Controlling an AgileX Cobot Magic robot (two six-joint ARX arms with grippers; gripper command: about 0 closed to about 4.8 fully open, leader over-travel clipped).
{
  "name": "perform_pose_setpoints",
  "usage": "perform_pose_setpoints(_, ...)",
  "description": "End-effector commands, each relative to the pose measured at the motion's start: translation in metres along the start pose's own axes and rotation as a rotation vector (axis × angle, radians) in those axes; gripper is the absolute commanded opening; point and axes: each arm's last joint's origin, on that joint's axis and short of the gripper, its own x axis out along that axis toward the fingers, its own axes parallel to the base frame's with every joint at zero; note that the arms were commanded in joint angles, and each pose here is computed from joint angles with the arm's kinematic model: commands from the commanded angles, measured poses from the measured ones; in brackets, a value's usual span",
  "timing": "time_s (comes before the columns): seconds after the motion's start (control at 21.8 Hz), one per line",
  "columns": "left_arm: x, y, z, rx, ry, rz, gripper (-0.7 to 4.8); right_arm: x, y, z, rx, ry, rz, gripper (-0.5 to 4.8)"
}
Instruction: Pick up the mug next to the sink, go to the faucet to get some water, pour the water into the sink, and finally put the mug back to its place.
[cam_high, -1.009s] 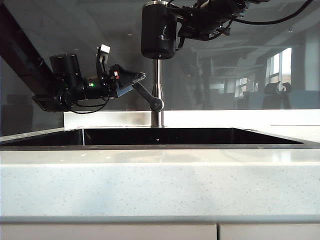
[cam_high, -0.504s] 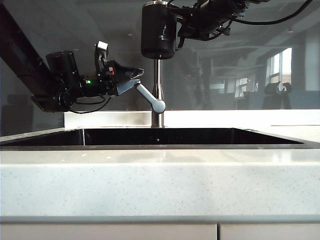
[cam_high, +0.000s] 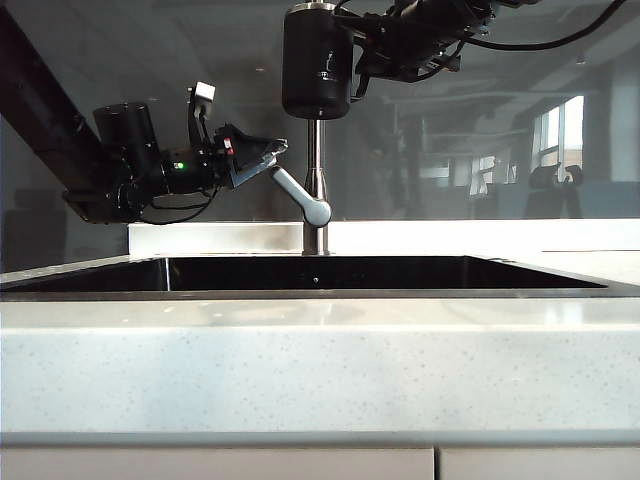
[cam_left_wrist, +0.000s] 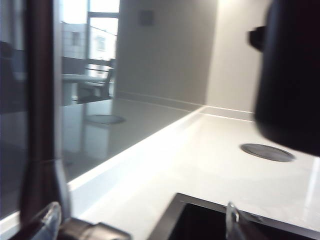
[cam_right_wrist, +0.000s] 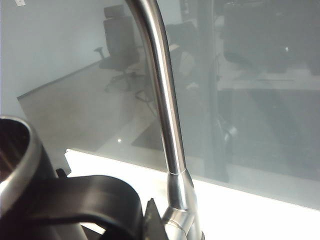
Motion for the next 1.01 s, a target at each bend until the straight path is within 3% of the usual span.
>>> perform_pose_setpoints(0.05, 0.0013, 0.0027, 0.002, 0.043, -0.011, 0.069, 4.21, -0.0033, 0.0027, 0.0123, 0.003, -0.062, 0.011, -0.02)
perform_pose_setpoints(0.28, 0.0008, 0.0072, -0.004, 0.05, 0.015, 0.139, 4.21, -0.0033, 0.0024, 0.0124, 0.003, -0.063, 0.01, -0.02)
perform_pose_setpoints(1.01, 0.0004, 0.0092, -0.0064, 0.067, 0.024, 0.181, 4.21, -0.0033, 0.0024, 0.0124, 0.002, -0.063, 0.01, -0.02)
